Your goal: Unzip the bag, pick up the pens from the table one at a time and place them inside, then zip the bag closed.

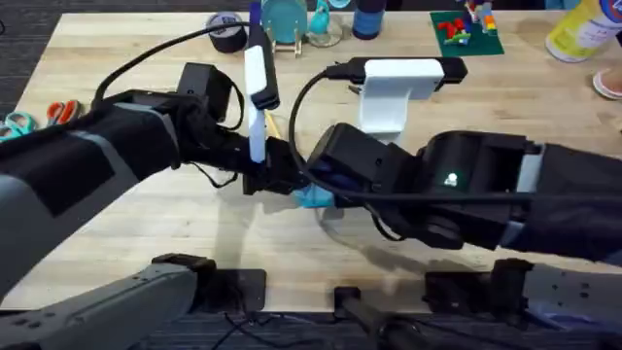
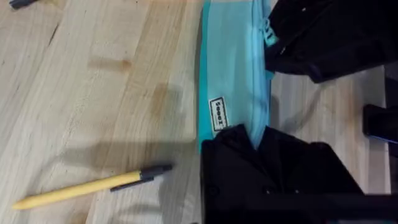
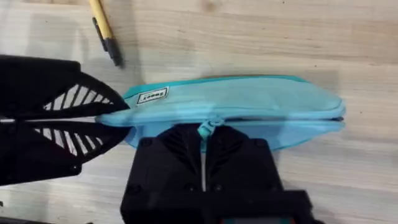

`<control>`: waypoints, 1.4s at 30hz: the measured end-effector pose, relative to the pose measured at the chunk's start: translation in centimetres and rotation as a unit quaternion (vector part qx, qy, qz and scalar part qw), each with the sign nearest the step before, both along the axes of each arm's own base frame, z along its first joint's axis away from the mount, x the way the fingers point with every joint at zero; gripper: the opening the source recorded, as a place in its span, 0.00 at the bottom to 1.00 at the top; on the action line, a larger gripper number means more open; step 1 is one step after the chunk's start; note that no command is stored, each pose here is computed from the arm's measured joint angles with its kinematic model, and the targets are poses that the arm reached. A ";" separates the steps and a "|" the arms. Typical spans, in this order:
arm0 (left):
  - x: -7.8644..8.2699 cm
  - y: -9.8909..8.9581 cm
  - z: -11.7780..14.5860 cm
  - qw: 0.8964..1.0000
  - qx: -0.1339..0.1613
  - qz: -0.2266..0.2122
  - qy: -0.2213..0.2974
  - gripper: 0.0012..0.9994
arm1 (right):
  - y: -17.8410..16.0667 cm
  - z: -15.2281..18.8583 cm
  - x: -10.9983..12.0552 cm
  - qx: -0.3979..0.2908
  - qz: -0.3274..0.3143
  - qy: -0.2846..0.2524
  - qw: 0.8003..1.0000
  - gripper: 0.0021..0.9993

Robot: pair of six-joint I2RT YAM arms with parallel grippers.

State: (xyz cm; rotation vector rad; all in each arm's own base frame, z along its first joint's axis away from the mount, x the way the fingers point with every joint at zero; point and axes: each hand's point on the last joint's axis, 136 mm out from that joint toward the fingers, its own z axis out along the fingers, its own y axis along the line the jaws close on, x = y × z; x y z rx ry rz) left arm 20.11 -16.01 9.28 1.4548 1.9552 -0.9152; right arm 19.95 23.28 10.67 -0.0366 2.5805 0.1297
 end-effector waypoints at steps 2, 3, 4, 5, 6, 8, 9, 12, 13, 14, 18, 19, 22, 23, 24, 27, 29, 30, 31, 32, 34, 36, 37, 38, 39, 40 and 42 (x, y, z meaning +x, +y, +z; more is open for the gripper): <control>0.0 0.0 0.0 1.000 0.000 0.000 0.000 0.04 | -0.1 0.0 0.0 -0.001 0.000 -0.001 1.000 0.03; 0.0 0.0 0.0 1.000 0.000 0.000 0.000 0.04 | -0.1 0.0 0.0 -0.002 0.000 -0.001 1.000 0.03; 0.0 0.0 0.0 1.000 0.000 0.000 0.000 0.04 | -0.1 0.0 0.0 -0.002 0.000 -0.001 1.000 0.03; 0.0 0.0 0.0 1.000 0.000 0.000 0.000 0.04 | -0.1 0.0 0.0 -0.002 0.000 -0.001 1.000 0.03; 0.0 0.0 0.0 1.000 0.000 0.000 0.000 0.04 | -0.1 0.1 0.0 -0.002 0.001 -0.001 1.000 0.03; 0.0 0.0 0.0 1.000 0.000 0.000 0.000 0.04 | -0.1 0.3 0.0 0.002 0.003 -0.004 1.000 0.03; 0.0 0.0 0.0 1.000 0.000 0.000 0.000 0.04 | 0.0 0.5 0.1 0.003 0.005 -0.006 1.000 0.03; 0.0 0.0 0.0 1.000 0.000 0.000 0.000 0.04 | 0.5 0.9 0.3 0.010 0.019 -0.015 1.000 0.03; 0.0 0.0 0.0 1.000 0.001 0.000 0.000 0.04 | 0.8 1.0 0.4 0.014 0.027 -0.019 0.999 0.03; 0.0 0.0 0.0 1.000 0.001 0.000 0.000 0.04 | 1.1 1.1 0.5 0.016 0.036 -0.022 0.999 0.03; 0.1 0.1 -0.1 1.000 0.004 0.002 0.000 0.04 | 2.2 1.4 0.9 0.024 0.073 -0.031 0.997 0.03; 0.1 0.1 -0.1 1.000 0.004 0.002 0.000 0.04 | 2.5 1.4 0.9 0.026 0.081 -0.032 0.996 0.03; 0.1 0.1 -0.1 1.000 0.004 0.002 0.000 0.04 | 3.0 1.5 0.8 0.029 0.101 -0.033 0.994 0.03; 0.1 0.1 -0.1 1.000 0.004 0.002 0.000 0.04 | 3.1 1.5 0.8 0.029 0.106 -0.033 0.993 0.03; 0.1 0.1 -0.1 1.000 0.004 0.002 0.000 0.04 | 3.2 1.5 0.7 0.030 0.111 -0.032 0.993 0.03; 0.0 0.1 -0.1 1.000 0.004 0.002 0.000 0.04 | 3.7 1.5 0.5 0.033 0.127 -0.026 0.991 0.03; 0.0 0.1 -0.1 1.000 0.004 0.002 0.001 0.04 | 4.0 1.5 0.3 0.038 0.139 -0.023 0.989 0.03; 0.0 0.1 -0.1 1.000 0.004 0.002 0.001 0.04 | 4.3 1.5 0.2 0.041 0.146 -0.022 0.988 0.03; 0.0 0.1 -0.1 1.000 0.004 0.002 0.001 0.04 | 4.6 1.6 0.1 0.046 0.155 -0.021 0.987 0.03; 0.0 0.1 -0.1 1.000 0.004 0.002 0.001 0.04 | 5.0 1.7 0.0 0.051 0.164 -0.020 0.985 0.03; 0.0 0.1 -0.1 1.000 0.003 0.002 0.002 0.04 | 5.5 1.8 -0.3 0.059 0.181 -0.017 0.981 0.03; 0.0 0.1 -0.1 1.000 0.003 0.002 0.002 0.04 | 6.0 1.8 -0.6 0.065 0.198 -0.013 0.978 0.03; 0.0 0.1 -0.1 1.000 0.003 0.002 0.002 0.04 | 6.2 1.9 -0.8 0.069 0.206 -0.011 0.976 0.03; 0.0 0.1 -0.1 1.000 0.003 0.002 0.002 0.04 | 6.4 1.9 -0.9 0.071 0.213 -0.010 0.974 0.03; -0.1 0.1 -0.1 1.000 0.003 0.002 0.003 0.04 | 6.6 1.9 -1.1 0.072 0.219 -0.008 0.973 0.03; -0.1 0.1 -0.1 1.000 0.003 0.002 0.004 0.04 | 6.6 1.9 -1.2 0.073 0.224 -0.006 0.972 0.03; -0.1 0.1 -0.1 1.000 0.003 0.002 0.004 0.04 | 6.7 1.9 -1.3 0.073 0.230 -0.005 0.970 0.03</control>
